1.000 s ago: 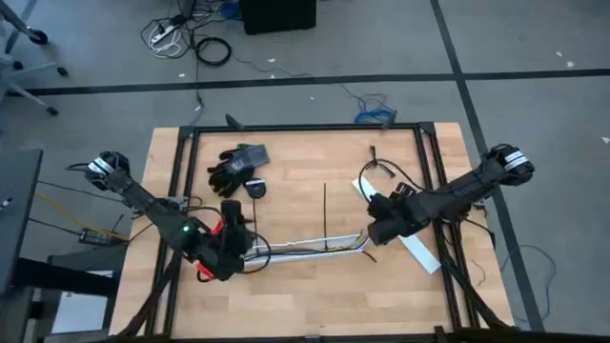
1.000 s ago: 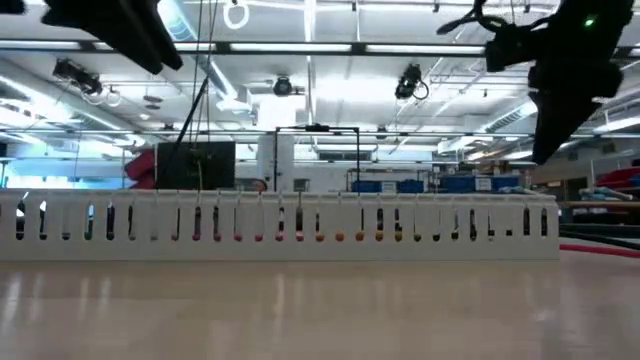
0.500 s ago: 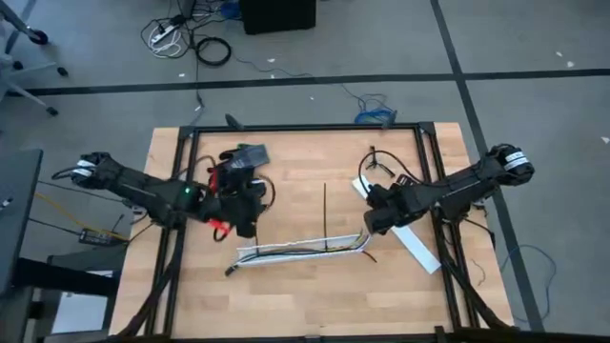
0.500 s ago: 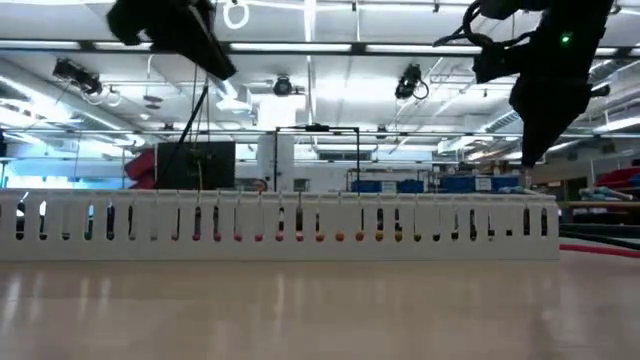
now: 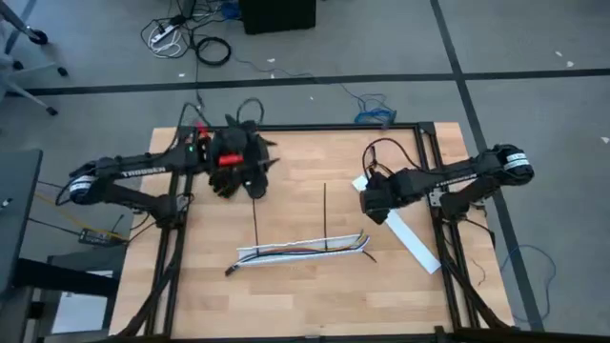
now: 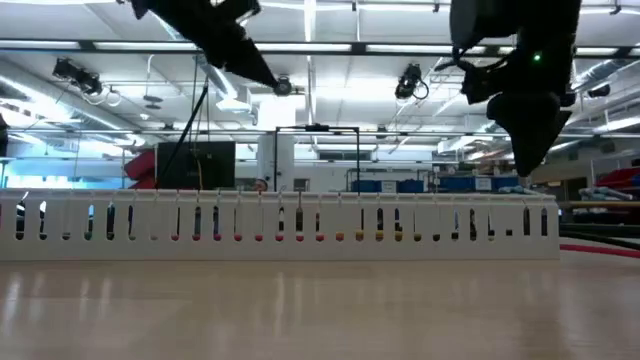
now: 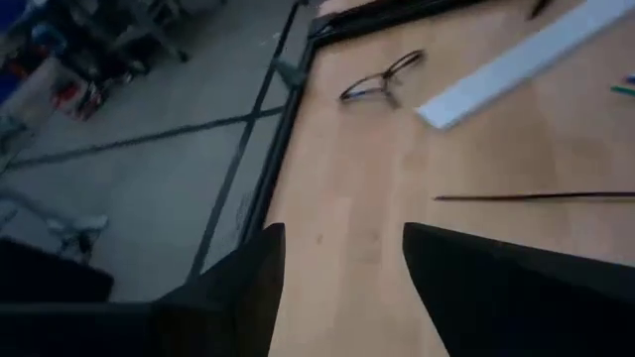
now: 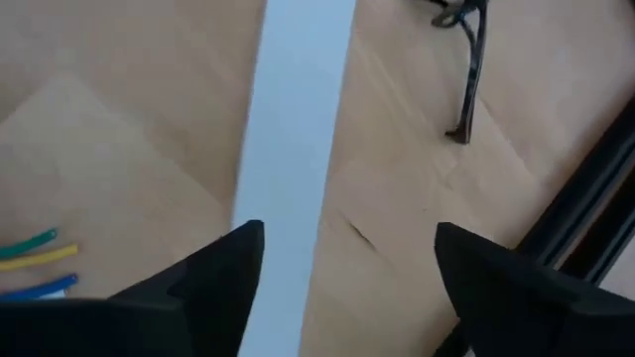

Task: Ziptie cables
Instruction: Close the white cable duct cover

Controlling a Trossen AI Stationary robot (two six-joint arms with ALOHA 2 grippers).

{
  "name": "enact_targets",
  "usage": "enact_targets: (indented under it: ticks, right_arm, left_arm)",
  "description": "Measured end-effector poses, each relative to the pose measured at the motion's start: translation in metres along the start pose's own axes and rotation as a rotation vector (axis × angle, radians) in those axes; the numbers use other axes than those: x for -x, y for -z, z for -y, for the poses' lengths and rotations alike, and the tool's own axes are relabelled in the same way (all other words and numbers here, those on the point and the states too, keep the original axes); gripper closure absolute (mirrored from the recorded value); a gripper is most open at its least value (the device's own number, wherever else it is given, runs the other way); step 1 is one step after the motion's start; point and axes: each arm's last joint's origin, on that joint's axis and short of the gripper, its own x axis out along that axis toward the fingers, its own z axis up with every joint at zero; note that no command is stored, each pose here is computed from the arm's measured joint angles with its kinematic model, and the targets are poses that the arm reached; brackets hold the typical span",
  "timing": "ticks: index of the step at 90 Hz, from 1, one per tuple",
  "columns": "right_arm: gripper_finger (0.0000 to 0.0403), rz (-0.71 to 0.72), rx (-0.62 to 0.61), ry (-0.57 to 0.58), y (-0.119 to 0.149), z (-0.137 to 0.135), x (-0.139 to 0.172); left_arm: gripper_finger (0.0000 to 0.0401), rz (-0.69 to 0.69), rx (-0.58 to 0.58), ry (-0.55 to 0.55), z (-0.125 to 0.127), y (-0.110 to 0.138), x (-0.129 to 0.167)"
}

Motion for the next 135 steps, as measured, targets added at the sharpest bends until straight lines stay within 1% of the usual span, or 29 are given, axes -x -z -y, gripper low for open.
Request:
enact_targets:
  ticks: [10, 20, 29, 35, 41, 65, 84, 94, 135]
  right_arm:
    - [0.0073, -0.024, -0.013, -0.008, -0.003, 0.003, -0.002]
    - [0.0054, -0.041, -0.028, -0.023, -0.005, 0.002, -0.005]
    - [0.0041, -0.077, -0.032, -0.028, -0.003, 0.001, -0.016]
    - [0.0034, -0.106, -0.045, -0.044, -0.001, 0.001, -0.026]
    - [0.003, -0.104, -0.043, -0.067, 0.001, 0.0, -0.036]
    - [0.004, -0.12, -0.037, -0.217, 0.005, 0.002, -0.07]
    - [0.005, -0.127, -0.026, -0.216, 0.004, 0.011, -0.082]
    - [0.0054, -0.128, -0.023, -0.241, 0.003, 0.012, -0.084]
    - [0.0059, -0.15, -0.048, -0.285, 0.002, 0.013, -0.087]
  left_arm:
    - [0.0202, -0.041, 0.009, 0.004, -0.007, 0.007, -0.001]
    - [0.0203, -0.044, 0.01, 0.019, -0.008, 0.008, -0.001]
    - [0.0203, -0.031, -0.002, 0.051, -0.007, 0.008, -0.001]
    - [0.0203, -0.03, -0.014, 0.055, -0.007, 0.008, -0.001]
    - [0.0203, -0.03, -0.016, 0.055, -0.007, 0.008, -0.001]
    - [0.0203, -0.031, -0.02, 0.055, -0.007, 0.008, -0.001]
    - [0.0203, -0.031, -0.02, 0.054, -0.007, 0.008, -0.001]
    - [0.0203, -0.031, -0.019, 0.052, -0.007, 0.008, -0.001]
    - [0.0203, -0.032, -0.018, 0.052, -0.007, 0.008, -0.001]
